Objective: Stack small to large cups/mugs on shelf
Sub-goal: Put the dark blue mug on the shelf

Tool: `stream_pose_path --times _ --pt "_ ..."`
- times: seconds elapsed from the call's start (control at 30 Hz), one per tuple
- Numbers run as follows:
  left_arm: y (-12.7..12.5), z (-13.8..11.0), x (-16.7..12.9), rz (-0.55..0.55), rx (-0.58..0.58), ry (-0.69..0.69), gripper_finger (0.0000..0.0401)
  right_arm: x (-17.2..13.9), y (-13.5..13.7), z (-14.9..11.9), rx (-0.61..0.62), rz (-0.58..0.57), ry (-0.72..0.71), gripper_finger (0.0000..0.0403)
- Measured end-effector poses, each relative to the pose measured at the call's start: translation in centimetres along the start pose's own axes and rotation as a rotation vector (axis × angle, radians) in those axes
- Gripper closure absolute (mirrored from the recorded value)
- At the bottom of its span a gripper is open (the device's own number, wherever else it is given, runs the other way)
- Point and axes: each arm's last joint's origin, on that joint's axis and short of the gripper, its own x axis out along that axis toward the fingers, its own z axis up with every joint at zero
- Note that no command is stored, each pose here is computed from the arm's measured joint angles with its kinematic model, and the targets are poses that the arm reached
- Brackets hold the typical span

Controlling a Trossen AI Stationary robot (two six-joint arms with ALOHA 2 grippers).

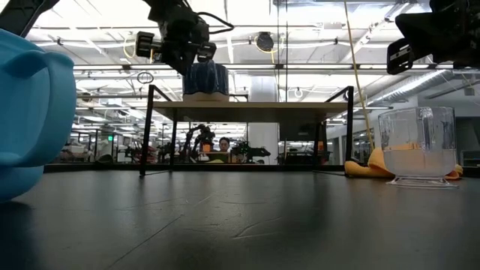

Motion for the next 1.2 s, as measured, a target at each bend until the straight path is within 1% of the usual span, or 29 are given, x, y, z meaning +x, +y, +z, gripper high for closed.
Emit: stream_pose_path --times 0.13,0.27,0.33,0.43,0.67,0.73,0.8,0.9,1.07,1.2 --pt "0.3 -0.1 0.0 0.027 -0.032 0.013 0.0350 0.0 0.0 0.0 0.000 0.000 0.000 0.0403" --pt "0.6 -0.3 0.5 0.020 -0.049 0.031 0.0335 0.0 0.0 0.0 0.000 0.000 0.000 0.0403" --pt "0.5 -0.2 0.4 0.018 -0.048 0.069 0.0334 0.0 0.0 0.0 0.000 0.000 0.000 0.0403" --pt "0.5 0.0 0.6 0.010 -0.045 0.088 0.0339 0.0 0.0 0.0 0.000 0.000 0.000 0.0403" --pt "0.6 0.4 0.8 0.012 -0.039 0.090 0.0354 0.0 0.0 0.0 0.000 0.000 0.001 0.0403" --pt "0.8 0.6 0.9 0.034 -0.056 0.089 0.0352 0.0 0.0 0.0 0.000 0.000 0.001 0.0403" --pt "1.2 0.8 1.0 0.070 -0.070 0.089 0.0344 0.0 0.0 0.0 0.000 0.000 0.000 0.0403" --pt "1.3 1.3 1.0 0.087 -0.084 0.110 0.0325 0.0 0.0 0.0 0.000 0.000 0.000 0.0403" --pt "0.8 2.6 0.3 0.117 -0.067 0.116 0.0298 0.0 0.0 0.0 0.004 0.000 0.000 0.0403" --pt "0.1 3.7 -0.6 0.144 -0.054 0.115 0.0287 0.0 0.0 0.0 0.011 0.000 0.001 0.0403"
